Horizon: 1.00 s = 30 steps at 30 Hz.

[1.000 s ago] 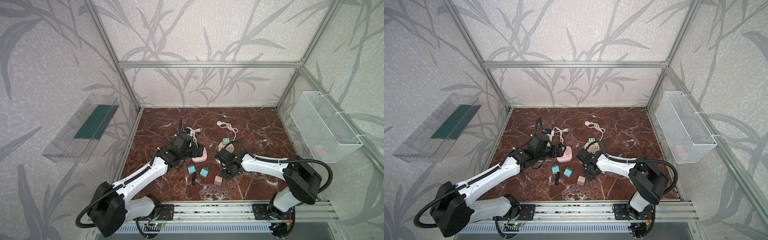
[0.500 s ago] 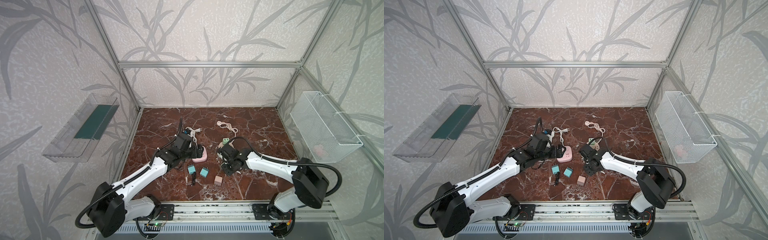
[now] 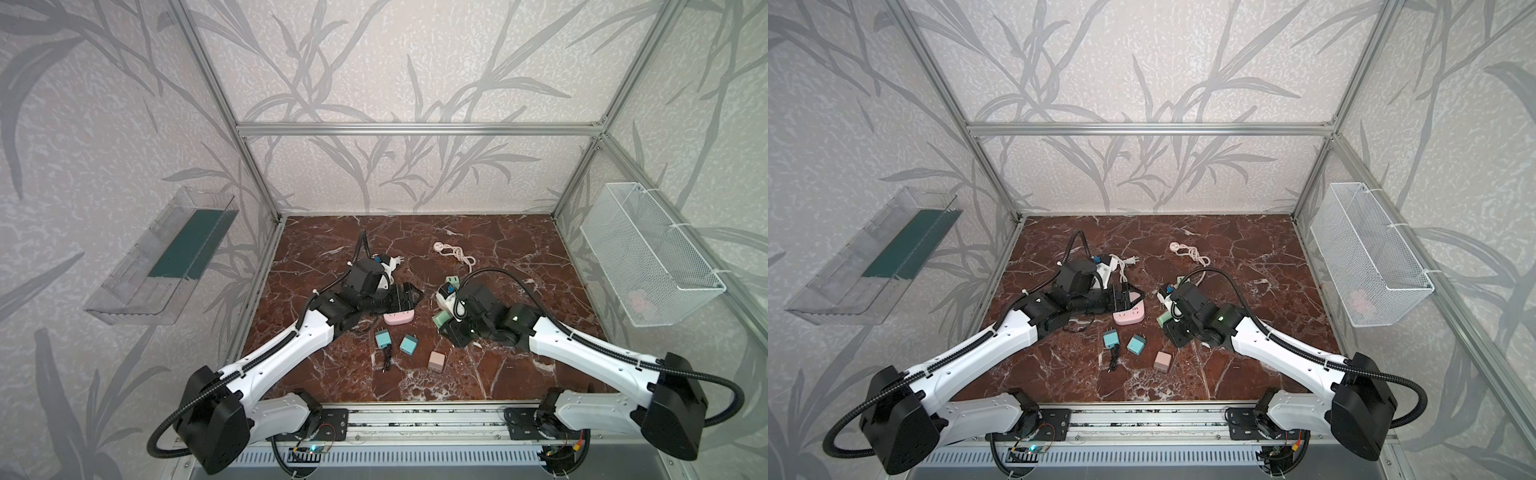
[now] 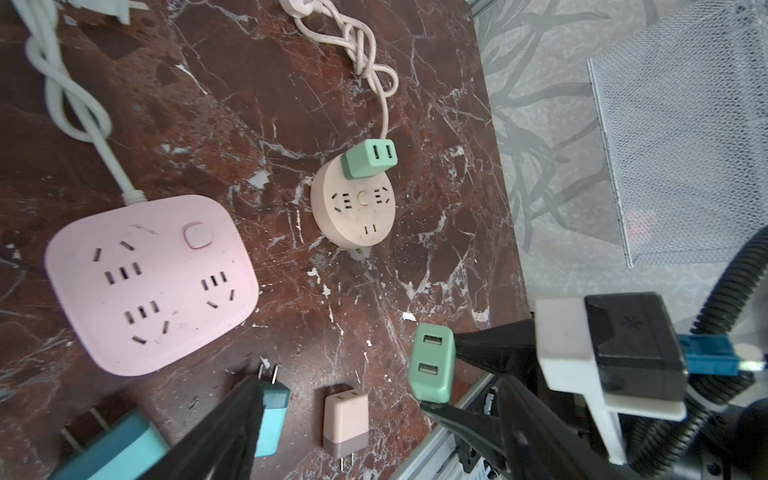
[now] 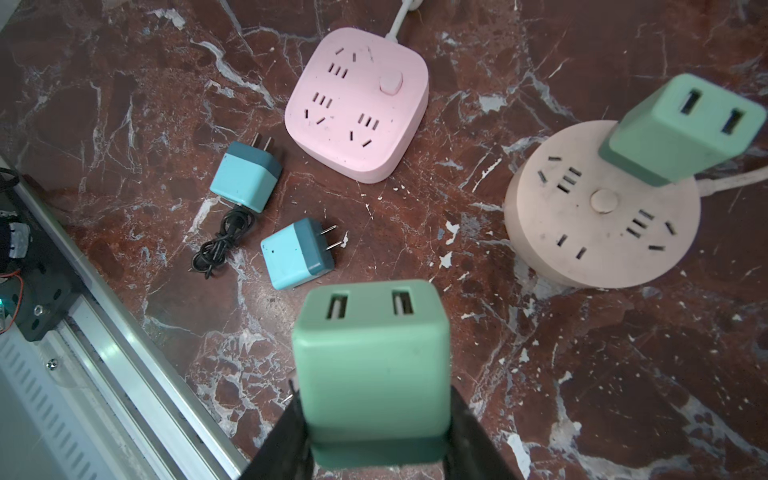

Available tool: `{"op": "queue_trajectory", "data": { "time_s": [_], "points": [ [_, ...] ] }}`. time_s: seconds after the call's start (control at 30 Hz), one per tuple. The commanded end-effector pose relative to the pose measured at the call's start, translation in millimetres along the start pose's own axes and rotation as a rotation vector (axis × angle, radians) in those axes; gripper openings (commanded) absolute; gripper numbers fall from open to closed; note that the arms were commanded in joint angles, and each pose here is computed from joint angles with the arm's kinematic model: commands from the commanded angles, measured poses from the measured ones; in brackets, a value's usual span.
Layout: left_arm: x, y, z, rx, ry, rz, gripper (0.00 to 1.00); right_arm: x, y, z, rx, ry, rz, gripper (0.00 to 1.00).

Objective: Insert the plug
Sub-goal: 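Grasp the second mint-green adapter with right gripper and lift it, then pass the mint-green adapter from right gripper into the left gripper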

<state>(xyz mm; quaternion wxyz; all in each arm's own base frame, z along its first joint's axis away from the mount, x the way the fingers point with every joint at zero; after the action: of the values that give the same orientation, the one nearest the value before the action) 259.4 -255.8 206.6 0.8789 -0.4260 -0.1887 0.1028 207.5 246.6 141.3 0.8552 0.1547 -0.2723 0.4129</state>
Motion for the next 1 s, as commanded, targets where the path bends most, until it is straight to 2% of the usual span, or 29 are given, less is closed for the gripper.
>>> {"op": "queue_trajectory", "data": {
  "time_s": [0.0,0.47,0.77,0.97],
  "points": [
    [-9.6,-7.1,-7.0,-0.039,0.042,0.043,0.83,18.7,1.9,11.3,0.011,-0.074,-0.001,0.0],
    [-25.2,-6.2,-24.0,-0.027,0.083,0.047,0.74,46.3,7.6,22.9,0.045,-0.164,-0.013,0.0],
    [-29.4,-11.6,-34.7,-0.057,0.111,0.058,0.64,54.0,8.7,23.3,0.053,-0.171,-0.003,0.0],
    [-32.1,-12.5,-39.4,-0.058,0.124,0.057,0.62,58.0,8.5,23.5,0.053,-0.178,0.003,0.0]
  ]
}}
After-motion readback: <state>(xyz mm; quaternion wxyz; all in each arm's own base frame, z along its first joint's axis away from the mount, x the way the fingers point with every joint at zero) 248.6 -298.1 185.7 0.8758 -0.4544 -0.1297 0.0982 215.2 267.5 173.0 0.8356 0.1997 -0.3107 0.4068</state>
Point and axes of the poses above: each gripper's point midway between its finger pads, its own z axis back along the fingers, its own y axis along the line the jaws close on, x = y × z, the point moved 1 cm from there along z, back along the fingers, and after that the axes turned 15 degrees about z, right-handed, at the moved point
